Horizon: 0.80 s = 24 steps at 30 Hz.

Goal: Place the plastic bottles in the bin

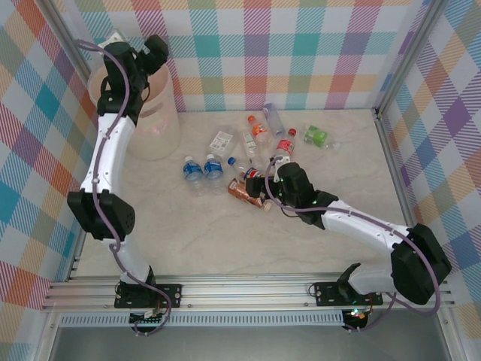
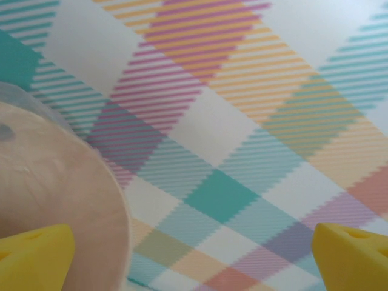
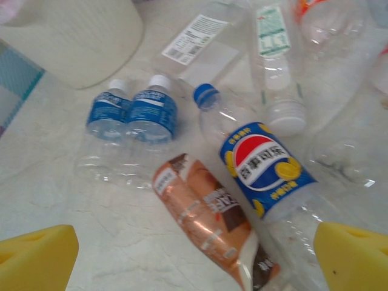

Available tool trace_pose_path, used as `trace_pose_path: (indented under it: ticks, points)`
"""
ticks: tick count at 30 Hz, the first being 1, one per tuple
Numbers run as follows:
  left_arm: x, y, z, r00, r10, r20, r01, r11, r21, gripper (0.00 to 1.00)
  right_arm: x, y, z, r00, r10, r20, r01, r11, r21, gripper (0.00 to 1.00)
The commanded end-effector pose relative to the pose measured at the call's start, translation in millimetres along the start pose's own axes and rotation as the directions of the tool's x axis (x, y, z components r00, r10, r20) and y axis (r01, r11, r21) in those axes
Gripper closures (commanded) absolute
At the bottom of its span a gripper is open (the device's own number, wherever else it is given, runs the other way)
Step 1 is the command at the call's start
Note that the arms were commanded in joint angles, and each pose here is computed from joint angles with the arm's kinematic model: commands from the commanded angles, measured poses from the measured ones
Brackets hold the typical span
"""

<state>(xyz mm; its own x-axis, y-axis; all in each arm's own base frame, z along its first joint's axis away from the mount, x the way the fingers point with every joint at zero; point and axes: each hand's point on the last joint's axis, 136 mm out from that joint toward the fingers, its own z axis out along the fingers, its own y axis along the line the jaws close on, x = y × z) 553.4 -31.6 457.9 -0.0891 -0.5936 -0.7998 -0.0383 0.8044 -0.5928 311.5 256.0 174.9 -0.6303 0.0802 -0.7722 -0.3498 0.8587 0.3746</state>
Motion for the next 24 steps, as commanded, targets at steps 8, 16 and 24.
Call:
trace_pose_path:
  ticks: [8, 16, 24]
  points:
    - [97.8, -52.3, -64.2, 0.98, 0.09, -0.177, -0.069, 0.99, 0.122, 0.0, 6.4, -29.0, -7.8, 0.998, 0.06, -0.002, -0.06, 0.996, 0.067, 0.0]
    - [170.8, -40.8, -94.6, 0.943, 0.121, -0.31, -0.112, 0.993, 0.046, 0.0, 2.9, -43.9, -17.2, 0.991, 0.103, 0.087, -0.113, 0.987, 0.111, 0.0]
    - [233.7, 4.8, -107.3, 0.871, 0.089, -0.483, -0.142, 0.987, -0.073, 0.0, 2.8, -23.7, -18.8, 0.996, 0.08, 0.045, -0.081, 0.997, 0.015, 0.0]
